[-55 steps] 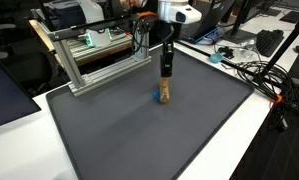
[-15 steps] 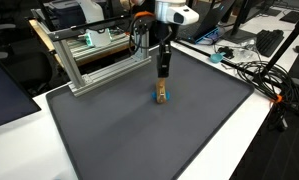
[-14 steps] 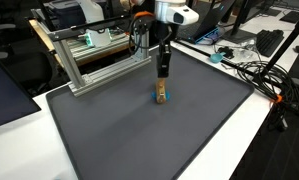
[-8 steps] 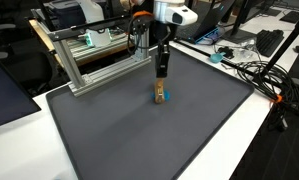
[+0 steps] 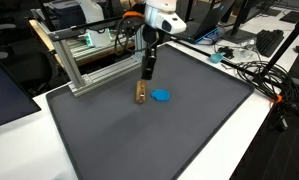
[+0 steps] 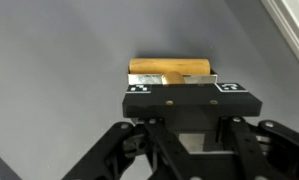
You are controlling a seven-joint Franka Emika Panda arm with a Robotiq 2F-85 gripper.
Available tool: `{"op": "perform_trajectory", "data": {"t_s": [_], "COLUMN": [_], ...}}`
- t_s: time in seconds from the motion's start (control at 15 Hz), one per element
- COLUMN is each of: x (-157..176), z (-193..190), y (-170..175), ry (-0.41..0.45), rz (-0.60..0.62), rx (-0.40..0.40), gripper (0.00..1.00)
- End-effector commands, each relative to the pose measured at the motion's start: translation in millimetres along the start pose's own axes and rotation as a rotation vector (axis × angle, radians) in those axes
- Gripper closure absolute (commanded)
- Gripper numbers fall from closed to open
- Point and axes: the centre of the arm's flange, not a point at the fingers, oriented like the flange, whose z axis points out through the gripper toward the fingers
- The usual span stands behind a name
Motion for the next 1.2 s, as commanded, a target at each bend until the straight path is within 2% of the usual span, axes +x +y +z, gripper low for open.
{"op": "perform_trajectory", "data": {"t_s": [0.0, 0.07, 0.2, 0.4, 0.6, 1.0, 1.13], "x": [-12, -19, -32, -58, -75, -66, -54], "z": [44, 40, 29, 0, -20, -72, -89], "y": [0, 6, 17, 31, 28, 16, 12], "ry": [-0.155, -0.186, -0.162, -0.063, 0.029, 0.168, 0.173], "rz": [-0.038, -0.018, 0.083, 0.222, 0.35, 0.641, 0.749], "rx": [0.09, 0.114, 0.152, 0.178, 0.231, 0.211, 0.193], "gripper": [0.78, 0.78, 0.78, 0.78, 0.78, 0.78, 0.78]}}
